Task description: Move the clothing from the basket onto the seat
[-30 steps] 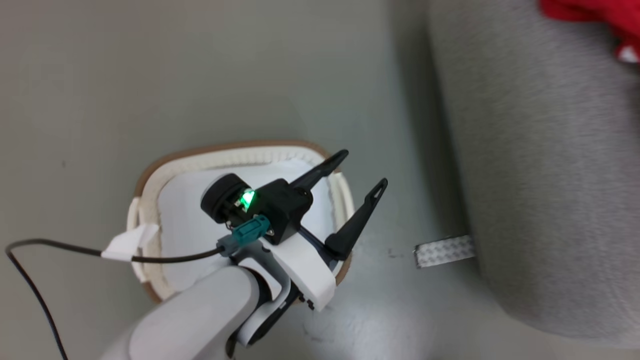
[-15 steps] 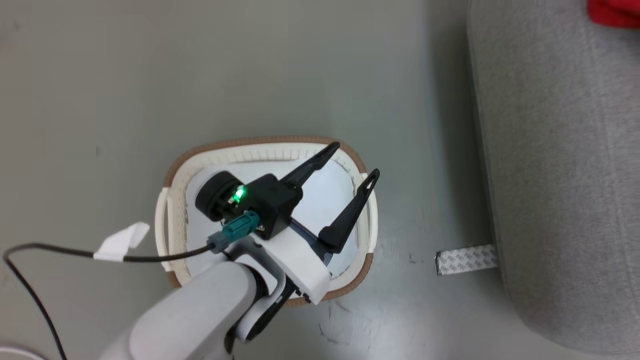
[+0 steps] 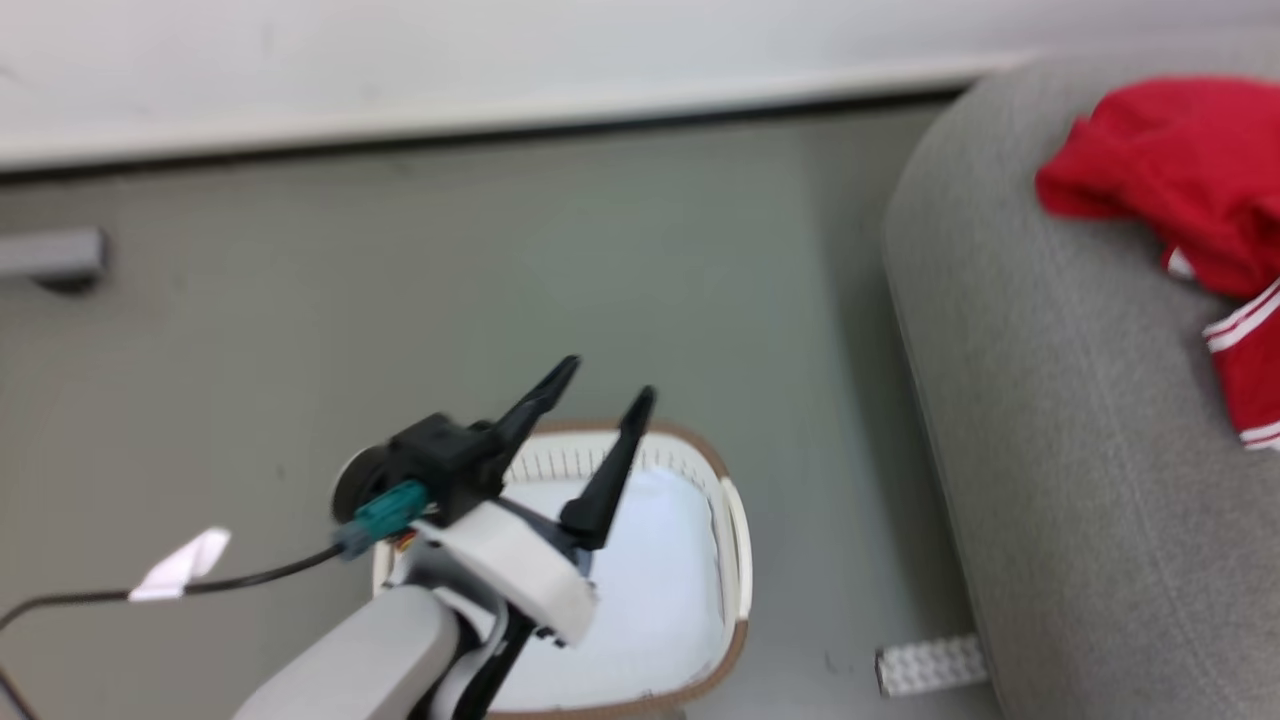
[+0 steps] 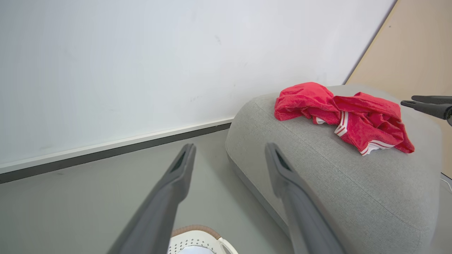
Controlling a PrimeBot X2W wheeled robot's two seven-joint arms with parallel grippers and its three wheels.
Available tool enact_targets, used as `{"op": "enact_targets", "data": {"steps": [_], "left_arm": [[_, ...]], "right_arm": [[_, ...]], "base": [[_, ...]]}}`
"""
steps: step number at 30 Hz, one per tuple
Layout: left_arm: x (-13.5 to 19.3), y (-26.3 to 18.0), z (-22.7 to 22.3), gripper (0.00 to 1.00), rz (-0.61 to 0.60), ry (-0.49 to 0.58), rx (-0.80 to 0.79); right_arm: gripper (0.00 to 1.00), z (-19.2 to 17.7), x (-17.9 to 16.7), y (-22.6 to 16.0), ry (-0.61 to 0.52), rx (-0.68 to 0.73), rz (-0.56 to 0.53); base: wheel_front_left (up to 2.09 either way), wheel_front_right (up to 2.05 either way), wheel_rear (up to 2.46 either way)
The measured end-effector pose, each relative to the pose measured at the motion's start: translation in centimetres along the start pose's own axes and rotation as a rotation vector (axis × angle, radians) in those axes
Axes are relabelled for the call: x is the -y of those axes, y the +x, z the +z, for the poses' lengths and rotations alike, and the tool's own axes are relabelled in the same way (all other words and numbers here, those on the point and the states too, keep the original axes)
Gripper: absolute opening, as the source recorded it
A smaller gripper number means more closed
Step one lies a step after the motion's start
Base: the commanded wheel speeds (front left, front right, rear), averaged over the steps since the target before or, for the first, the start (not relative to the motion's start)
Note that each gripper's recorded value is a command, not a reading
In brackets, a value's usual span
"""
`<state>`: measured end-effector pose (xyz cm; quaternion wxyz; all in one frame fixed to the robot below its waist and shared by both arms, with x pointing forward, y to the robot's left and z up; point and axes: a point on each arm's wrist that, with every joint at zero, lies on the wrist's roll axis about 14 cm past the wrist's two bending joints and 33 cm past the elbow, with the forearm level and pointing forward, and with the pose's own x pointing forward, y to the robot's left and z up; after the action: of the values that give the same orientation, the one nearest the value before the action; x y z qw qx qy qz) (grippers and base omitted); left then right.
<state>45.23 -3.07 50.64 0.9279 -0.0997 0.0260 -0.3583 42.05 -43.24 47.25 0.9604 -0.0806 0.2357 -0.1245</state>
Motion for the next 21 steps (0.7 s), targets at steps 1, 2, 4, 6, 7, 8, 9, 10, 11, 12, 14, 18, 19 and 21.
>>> {"op": "enact_targets", "data": {"steps": [1,2,4,6,7,8,9,10,11,12,14,18,19,21], "left_arm": [[-0.2,-0.6,0.8,1.00,0.023,0.008,0.016],[-0.6,-1.2,1.6,1.00,0.048,0.015,0.032],[-1.4,-2.6,3.2,1.00,0.102,0.030,0.065],[-2.2,-4.0,4.9,1.00,0.154,0.048,0.103],[-2.8,-4.8,6.0,1.00,0.188,0.055,0.128],[-3.2,-5.5,7.0,1.00,0.219,0.060,0.156],[-3.8,-6.4,8.0,1.00,0.255,0.063,0.179],[-4.2,-8.1,9.5,1.00,0.290,0.068,0.216],[-4.6,-9.0,10.1,1.00,0.315,0.078,0.231],[-4.9,-9.9,10.7,1.00,0.333,0.093,0.247],[-5.3,-11.6,12.3,1.00,0.368,0.111,0.302],[-6.5,-15.2,12.4,1.00,0.466,0.121,0.318],[-6.9,-16.1,12.1,1.00,0.496,0.116,0.315],[-7.4,-17.3,11.8,1.00,0.536,0.108,0.318]], "right_arm": [[1.00,1.1,-0.3,-0.6,-0.006,0.034,0.017],[1.00,2.4,-0.7,-1.2,-0.008,0.077,0.035],[1.00,5.5,-1.8,-2.5,-0.009,0.178,0.079],[1.00,8.3,-3.1,-4.1,-0.006,0.276,0.125],[1.00,9.6,-3.8,-5.0,-0.004,0.324,0.150],[1.00,10.9,-4.5,-5.9,0.003,0.372,0.169],[1.00,12.2,-5.3,-6.8,0.000,0.422,0.194],[1.00,14.9,-6.8,-8.9,0.011,0.548,0.232],[1.00,16.3,-7.7,-10.1,0.013,0.622,0.254],[1.00,17.1,-8.6,-11.0,0.011,0.668,0.271],[1.00,17.3,-11.2,-12.4,0.040,0.722,0.329],[1.00,17.1,-15.6,-15.0,0.108,0.808,0.420],[1.00,16.7,-16.7,-15.5,0.135,0.818,0.442],[1.00,14.9,-18.6,-15.8,0.159,0.794,0.469]], "base": [[0.00,0.00,0.00],[0.00,0.00,0.00],[0.00,0.00,0.00],[0.00,0.00,0.00],[0.00,0.00,0.00],[0.00,0.00,0.00],[0.00,0.00,0.00],[0.00,0.00,0.00],[0.00,0.00,0.00],[0.00,0.00,0.00],[0.00,0.00,0.00],[0.00,0.00,0.00],[0.00,0.00,0.00],[0.00,0.00,0.00]]}}
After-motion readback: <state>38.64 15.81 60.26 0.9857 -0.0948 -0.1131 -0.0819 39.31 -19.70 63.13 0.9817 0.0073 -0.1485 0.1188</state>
